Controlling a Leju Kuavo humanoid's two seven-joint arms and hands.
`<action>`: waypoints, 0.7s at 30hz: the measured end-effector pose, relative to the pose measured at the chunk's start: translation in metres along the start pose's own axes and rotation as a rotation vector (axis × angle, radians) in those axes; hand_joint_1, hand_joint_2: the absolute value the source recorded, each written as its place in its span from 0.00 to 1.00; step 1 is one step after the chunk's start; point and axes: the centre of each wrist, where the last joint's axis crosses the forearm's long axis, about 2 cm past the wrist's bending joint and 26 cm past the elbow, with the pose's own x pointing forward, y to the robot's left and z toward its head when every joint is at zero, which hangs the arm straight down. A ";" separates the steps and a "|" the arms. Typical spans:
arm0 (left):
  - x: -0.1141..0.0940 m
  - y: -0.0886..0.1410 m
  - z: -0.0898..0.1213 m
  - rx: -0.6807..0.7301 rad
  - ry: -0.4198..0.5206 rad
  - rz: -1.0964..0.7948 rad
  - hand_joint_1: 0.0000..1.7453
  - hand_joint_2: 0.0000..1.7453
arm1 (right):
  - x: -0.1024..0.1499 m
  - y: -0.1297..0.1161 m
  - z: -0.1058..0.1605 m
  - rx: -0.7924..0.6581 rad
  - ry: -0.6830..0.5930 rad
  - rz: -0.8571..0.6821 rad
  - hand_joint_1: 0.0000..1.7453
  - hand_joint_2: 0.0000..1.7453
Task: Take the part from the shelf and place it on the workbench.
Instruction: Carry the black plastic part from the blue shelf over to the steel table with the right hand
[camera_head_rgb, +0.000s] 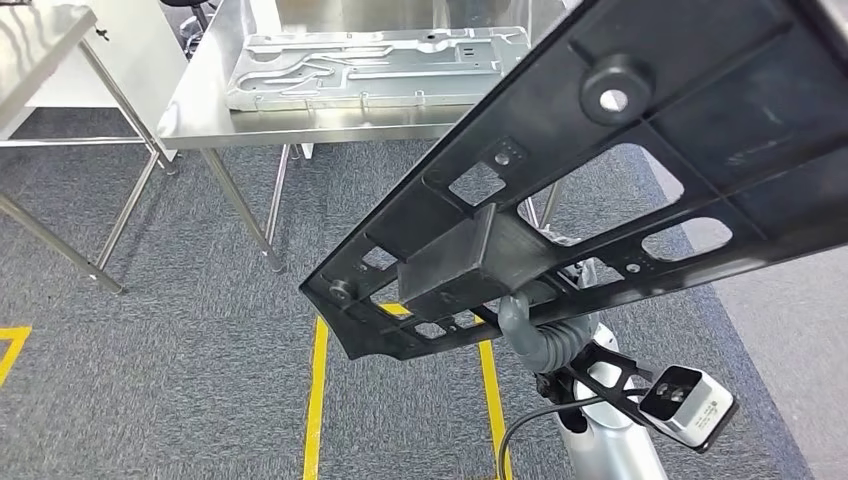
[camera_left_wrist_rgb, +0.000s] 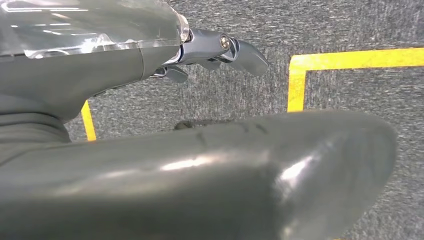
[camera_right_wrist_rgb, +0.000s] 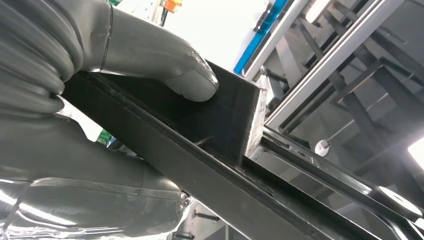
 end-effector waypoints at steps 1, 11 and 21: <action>-0.001 0.000 0.000 0.000 0.002 0.000 0.00 0.00 | 0.000 0.000 0.000 0.000 0.001 0.000 1.00 1.00; -0.002 0.000 0.001 0.000 0.003 -0.001 0.00 0.00 | 0.001 -0.001 -0.002 0.001 -0.010 0.003 1.00 1.00; -0.003 0.000 0.001 0.007 0.004 0.000 0.00 0.00 | 0.005 -0.005 -0.002 -0.009 -0.022 0.001 1.00 1.00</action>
